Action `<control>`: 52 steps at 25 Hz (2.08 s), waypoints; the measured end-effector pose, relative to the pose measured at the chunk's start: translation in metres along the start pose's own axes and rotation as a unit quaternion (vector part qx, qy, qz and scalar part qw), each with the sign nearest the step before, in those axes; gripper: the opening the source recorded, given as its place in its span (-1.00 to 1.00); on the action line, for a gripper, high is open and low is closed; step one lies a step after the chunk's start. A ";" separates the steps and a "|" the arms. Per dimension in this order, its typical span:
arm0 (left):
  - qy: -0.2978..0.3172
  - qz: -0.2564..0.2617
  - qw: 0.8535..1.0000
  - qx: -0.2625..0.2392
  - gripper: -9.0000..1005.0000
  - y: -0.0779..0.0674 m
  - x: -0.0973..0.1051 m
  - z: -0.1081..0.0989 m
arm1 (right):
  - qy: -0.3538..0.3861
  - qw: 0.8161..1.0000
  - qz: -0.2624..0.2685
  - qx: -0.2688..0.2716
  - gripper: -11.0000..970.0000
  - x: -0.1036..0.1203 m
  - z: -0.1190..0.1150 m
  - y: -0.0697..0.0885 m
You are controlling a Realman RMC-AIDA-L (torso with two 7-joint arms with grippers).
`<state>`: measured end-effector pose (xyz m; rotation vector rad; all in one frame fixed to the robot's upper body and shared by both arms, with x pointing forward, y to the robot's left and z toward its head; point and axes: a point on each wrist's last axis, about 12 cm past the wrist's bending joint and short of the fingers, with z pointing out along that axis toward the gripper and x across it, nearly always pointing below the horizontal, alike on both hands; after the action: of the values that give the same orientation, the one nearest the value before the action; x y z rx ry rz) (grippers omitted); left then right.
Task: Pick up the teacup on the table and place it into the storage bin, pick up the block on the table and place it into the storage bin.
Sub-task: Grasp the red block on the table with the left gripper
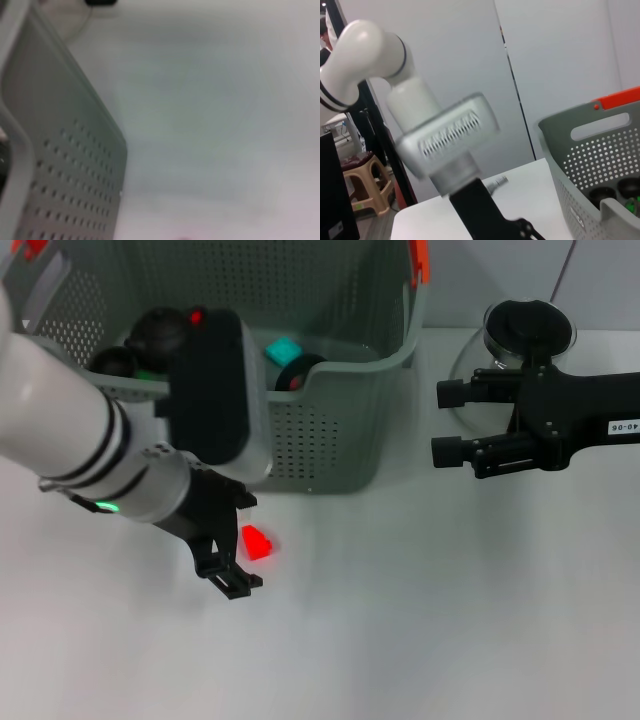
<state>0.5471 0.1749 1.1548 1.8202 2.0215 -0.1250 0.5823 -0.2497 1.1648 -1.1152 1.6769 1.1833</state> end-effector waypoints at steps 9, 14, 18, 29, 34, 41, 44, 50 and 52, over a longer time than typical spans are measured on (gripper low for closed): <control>0.042 -0.016 0.999 0.008 0.89 0.004 -0.006 0.030 | -0.007 1.000 0.004 0.001 0.94 0.001 0.004 0.000; 0.051 -0.034 0.998 0.013 0.89 0.004 -0.010 0.038 | -0.008 1.000 0.004 0.006 0.94 0.001 0.004 -0.001; 0.056 -0.038 0.998 0.011 0.89 0.001 -0.015 0.041 | -0.008 1.000 0.002 0.006 0.94 0.001 0.004 -0.001; 0.075 -0.057 0.996 0.001 0.88 0.008 -0.023 0.046 | -0.011 1.000 0.005 0.006 0.94 0.006 0.002 0.001; 0.085 -0.062 0.994 -0.005 0.84 0.011 -0.024 0.047 | -0.010 1.000 0.007 0.008 0.94 0.008 0.000 0.002; 0.090 -0.072 0.993 -0.008 0.80 0.013 -0.027 0.050 | -0.011 1.000 0.006 0.011 0.94 0.011 -0.002 0.002; 0.094 -0.074 0.993 -0.010 0.78 0.013 -0.026 0.051 | -0.012 1.000 0.005 0.011 0.94 0.010 -0.002 0.002; 0.095 -0.076 0.993 -0.010 0.74 0.014 -0.026 0.053 | -0.012 1.000 0.004 0.012 0.94 0.010 -0.002 0.002; 0.095 -0.078 0.992 -0.011 0.63 0.015 -0.025 0.054 | -0.012 1.000 0.004 0.012 0.94 0.010 -0.002 0.002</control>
<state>0.5759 0.1356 1.1177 1.7170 2.2864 0.0262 0.5770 -0.2536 1.1562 -1.0759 1.6739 1.1735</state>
